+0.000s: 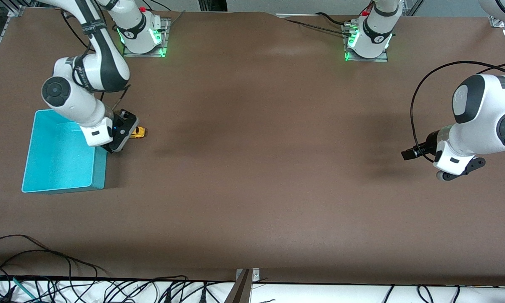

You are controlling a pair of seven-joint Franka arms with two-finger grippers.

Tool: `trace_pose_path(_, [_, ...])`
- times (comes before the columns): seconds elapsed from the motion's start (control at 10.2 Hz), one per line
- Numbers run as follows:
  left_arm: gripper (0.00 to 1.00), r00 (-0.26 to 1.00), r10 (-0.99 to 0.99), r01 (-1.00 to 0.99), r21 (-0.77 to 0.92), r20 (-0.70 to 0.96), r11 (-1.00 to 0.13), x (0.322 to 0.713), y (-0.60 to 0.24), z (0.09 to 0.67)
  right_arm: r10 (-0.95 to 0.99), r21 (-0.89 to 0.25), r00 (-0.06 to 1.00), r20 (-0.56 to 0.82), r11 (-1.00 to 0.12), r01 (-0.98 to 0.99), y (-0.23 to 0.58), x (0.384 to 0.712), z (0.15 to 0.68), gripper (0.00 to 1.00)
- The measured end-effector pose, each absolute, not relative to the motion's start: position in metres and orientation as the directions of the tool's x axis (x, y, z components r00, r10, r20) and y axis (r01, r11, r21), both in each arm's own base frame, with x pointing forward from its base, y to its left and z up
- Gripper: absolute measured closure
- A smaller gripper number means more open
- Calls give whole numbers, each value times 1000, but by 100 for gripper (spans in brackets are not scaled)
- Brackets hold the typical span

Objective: Wind up and store yellow beetle car
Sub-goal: 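Lower the right gripper and close it on the yellow car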

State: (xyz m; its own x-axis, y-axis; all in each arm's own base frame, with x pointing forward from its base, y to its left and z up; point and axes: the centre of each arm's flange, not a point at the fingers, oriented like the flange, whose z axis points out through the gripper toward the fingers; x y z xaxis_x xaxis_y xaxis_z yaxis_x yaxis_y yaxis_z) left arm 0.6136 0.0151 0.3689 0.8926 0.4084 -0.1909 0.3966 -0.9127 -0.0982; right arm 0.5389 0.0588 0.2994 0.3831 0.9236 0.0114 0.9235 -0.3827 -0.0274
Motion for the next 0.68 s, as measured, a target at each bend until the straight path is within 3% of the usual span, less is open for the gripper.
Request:
trace_pose_path(0.29, [0,893,408,397,-98,-191,-913,614,15,369,974,-22,226,18,-226,974,46,533,288,0])
trace_pose_path(0.68, [0,893,408,396,-98,-191,-913,614,15,369,993,5,114,35,-115,993,66,486,238,0])
